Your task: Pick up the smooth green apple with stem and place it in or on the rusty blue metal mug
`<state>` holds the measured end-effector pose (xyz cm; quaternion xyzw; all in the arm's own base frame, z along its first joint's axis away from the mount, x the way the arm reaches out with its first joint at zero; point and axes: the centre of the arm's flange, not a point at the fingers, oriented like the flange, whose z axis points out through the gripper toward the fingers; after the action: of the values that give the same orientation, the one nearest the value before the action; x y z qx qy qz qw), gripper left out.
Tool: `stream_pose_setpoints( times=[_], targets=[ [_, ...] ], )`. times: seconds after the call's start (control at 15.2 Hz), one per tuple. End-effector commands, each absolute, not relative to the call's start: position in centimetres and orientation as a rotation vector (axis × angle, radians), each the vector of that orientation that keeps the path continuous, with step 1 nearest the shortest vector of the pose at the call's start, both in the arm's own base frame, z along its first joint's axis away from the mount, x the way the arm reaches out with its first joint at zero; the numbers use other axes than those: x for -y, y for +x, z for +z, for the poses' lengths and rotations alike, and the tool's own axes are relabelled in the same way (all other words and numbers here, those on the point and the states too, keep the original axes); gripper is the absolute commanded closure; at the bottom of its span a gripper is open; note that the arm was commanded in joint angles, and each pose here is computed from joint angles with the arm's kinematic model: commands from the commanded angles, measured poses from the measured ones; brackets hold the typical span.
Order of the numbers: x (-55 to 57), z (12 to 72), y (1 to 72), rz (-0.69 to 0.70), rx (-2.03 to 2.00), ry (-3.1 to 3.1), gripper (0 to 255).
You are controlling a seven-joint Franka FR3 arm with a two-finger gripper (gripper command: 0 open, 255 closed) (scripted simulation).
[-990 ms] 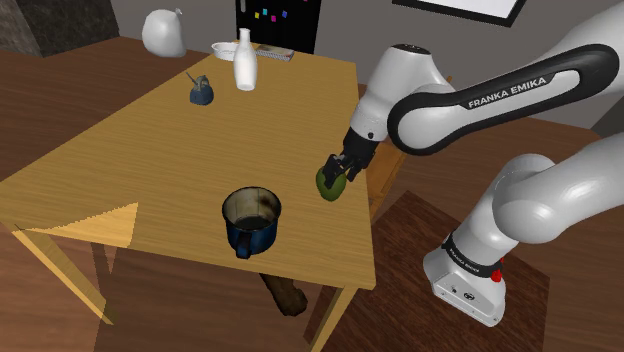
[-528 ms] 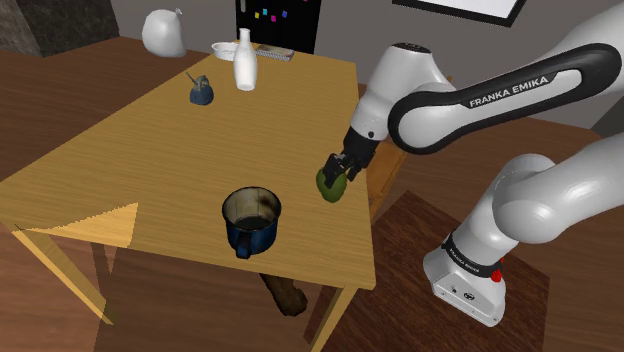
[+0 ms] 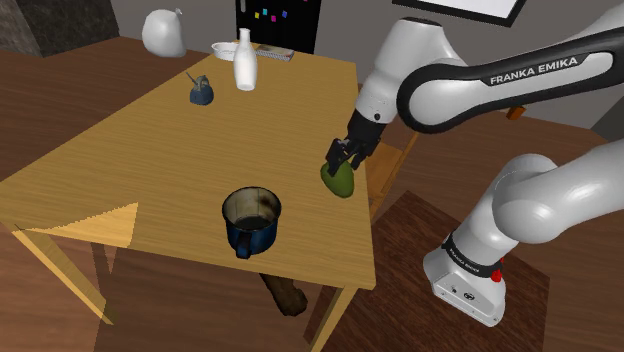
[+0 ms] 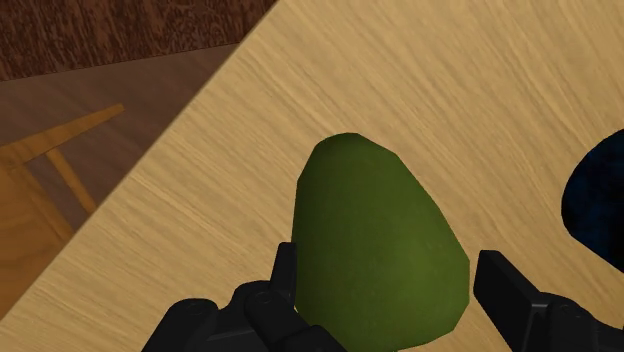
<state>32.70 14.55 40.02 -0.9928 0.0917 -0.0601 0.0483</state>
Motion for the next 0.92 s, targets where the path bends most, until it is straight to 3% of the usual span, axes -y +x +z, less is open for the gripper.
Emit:
stream_pose_setpoints(
  times=[0.0,0.86],
  targets=[
    [-14.6,41.1,32.6,-0.183,-0.280,-3.027,255],
    [-14.6,47.9,32.6,-0.183,-0.280,-3.027,255]
  ],
)
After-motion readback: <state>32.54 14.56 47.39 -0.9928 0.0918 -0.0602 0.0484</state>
